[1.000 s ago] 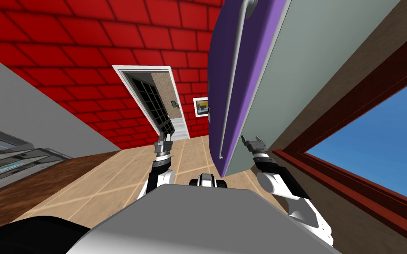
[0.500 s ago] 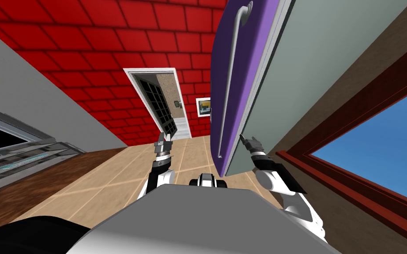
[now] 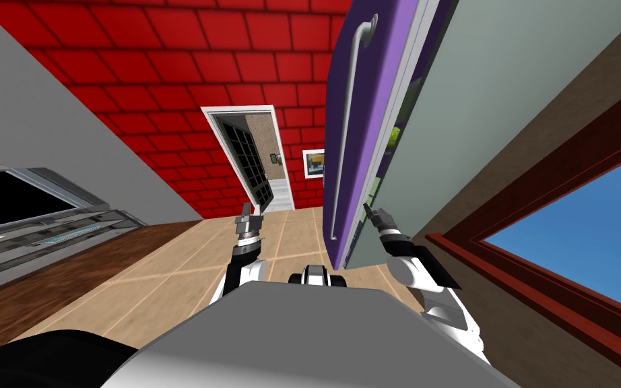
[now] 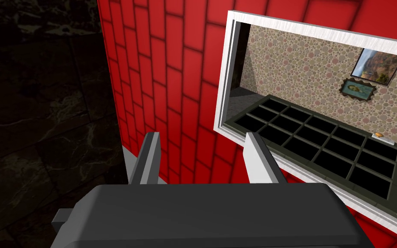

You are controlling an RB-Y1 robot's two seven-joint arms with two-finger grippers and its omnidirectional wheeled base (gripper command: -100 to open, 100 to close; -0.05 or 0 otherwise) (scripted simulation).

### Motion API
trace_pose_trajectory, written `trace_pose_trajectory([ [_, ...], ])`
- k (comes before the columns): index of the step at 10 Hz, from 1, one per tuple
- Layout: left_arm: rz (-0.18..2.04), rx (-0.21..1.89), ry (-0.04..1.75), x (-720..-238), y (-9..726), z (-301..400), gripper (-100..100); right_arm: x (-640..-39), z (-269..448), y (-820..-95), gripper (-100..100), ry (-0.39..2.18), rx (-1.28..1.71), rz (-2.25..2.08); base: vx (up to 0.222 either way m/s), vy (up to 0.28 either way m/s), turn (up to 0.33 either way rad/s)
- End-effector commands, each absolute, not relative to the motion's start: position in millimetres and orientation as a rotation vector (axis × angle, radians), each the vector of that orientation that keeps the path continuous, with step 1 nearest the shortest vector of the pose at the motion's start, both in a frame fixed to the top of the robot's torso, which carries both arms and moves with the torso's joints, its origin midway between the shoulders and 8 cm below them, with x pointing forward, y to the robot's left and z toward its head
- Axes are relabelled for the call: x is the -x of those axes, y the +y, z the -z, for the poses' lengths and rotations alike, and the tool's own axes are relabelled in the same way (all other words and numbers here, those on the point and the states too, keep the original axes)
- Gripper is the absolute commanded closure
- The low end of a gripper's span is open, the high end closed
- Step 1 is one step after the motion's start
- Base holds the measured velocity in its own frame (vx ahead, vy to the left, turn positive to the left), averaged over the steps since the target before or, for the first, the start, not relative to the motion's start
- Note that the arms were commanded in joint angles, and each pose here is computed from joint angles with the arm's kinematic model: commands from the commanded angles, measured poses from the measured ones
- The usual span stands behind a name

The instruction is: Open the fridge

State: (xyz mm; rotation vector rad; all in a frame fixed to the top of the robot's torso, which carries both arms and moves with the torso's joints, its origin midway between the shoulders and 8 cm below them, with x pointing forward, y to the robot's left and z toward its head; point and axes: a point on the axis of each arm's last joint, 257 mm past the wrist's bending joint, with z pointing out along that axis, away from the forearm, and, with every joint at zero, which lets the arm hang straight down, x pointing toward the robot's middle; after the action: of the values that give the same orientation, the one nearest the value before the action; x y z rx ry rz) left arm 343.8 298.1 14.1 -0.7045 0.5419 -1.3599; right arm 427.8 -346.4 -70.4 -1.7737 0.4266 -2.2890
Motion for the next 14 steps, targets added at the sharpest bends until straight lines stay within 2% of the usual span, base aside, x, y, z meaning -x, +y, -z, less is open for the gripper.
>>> trace_pose_trajectory([
  [1,1.36,0.704,0.542,-343.8,298.1,-14.1,0,-435.4,58.4,-339.1,-100,0.479,1.684,2.227,-0.026,-0.006,0.057],
  [14,1.36,0.705,0.542,-343.8,298.1,-14.1,0,-458.7,45.8,-300.6,-100,0.772,1.363,1.794,-0.029,-0.014,0.053],
])
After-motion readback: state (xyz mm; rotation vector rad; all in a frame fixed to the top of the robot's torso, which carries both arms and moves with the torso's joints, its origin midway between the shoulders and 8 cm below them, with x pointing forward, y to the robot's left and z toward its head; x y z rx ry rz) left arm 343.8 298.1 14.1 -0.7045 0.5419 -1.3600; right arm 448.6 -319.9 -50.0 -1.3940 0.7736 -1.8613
